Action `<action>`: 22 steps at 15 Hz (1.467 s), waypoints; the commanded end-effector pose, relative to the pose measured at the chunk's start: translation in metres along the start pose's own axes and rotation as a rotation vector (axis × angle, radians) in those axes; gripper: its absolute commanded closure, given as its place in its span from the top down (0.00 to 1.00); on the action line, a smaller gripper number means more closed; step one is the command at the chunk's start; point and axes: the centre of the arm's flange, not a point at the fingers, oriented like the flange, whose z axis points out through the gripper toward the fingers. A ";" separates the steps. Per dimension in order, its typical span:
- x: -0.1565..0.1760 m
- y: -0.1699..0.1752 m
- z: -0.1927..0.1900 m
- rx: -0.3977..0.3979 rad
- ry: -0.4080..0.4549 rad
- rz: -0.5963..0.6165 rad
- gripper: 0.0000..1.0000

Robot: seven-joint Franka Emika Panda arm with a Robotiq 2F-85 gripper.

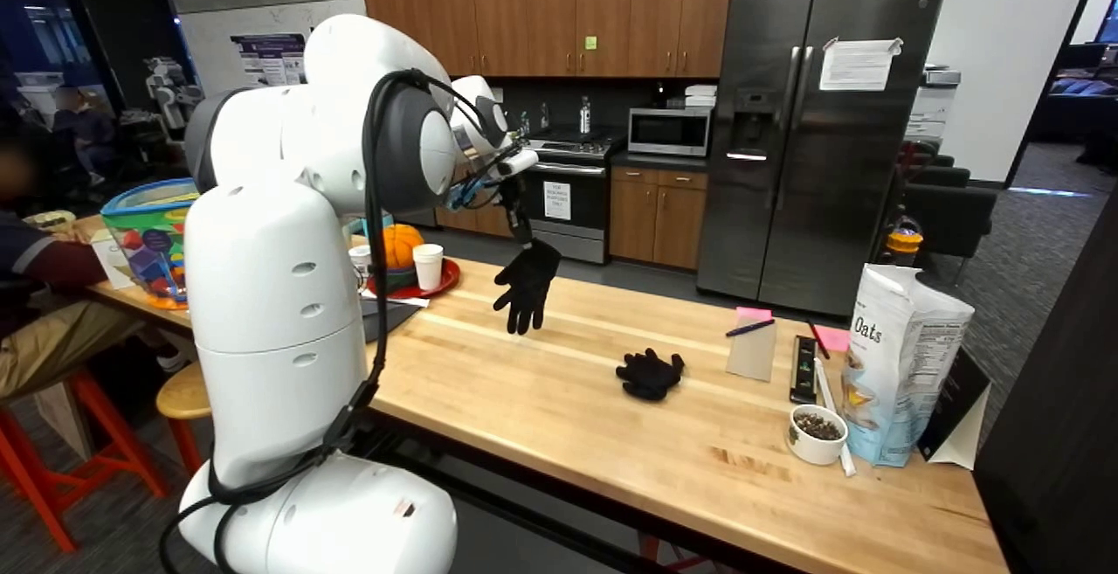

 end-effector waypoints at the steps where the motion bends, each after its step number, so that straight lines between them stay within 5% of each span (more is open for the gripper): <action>1: 0.045 0.019 0.003 0.026 -0.191 0.022 0.01; 8: 0.145 0.034 0.055 0.015 -0.533 0.209 0.01; 9: 0.157 0.036 0.066 -0.001 -0.576 0.253 0.08; 10: 0.170 0.038 0.079 -0.019 -0.618 0.297 0.32; 13: 0.199 0.046 0.116 -0.062 -0.708 0.405 0.38; 18: 0.231 0.060 0.155 -0.092 -0.775 0.531 0.70; 22: 0.240 0.067 0.163 -0.103 -0.748 0.587 0.98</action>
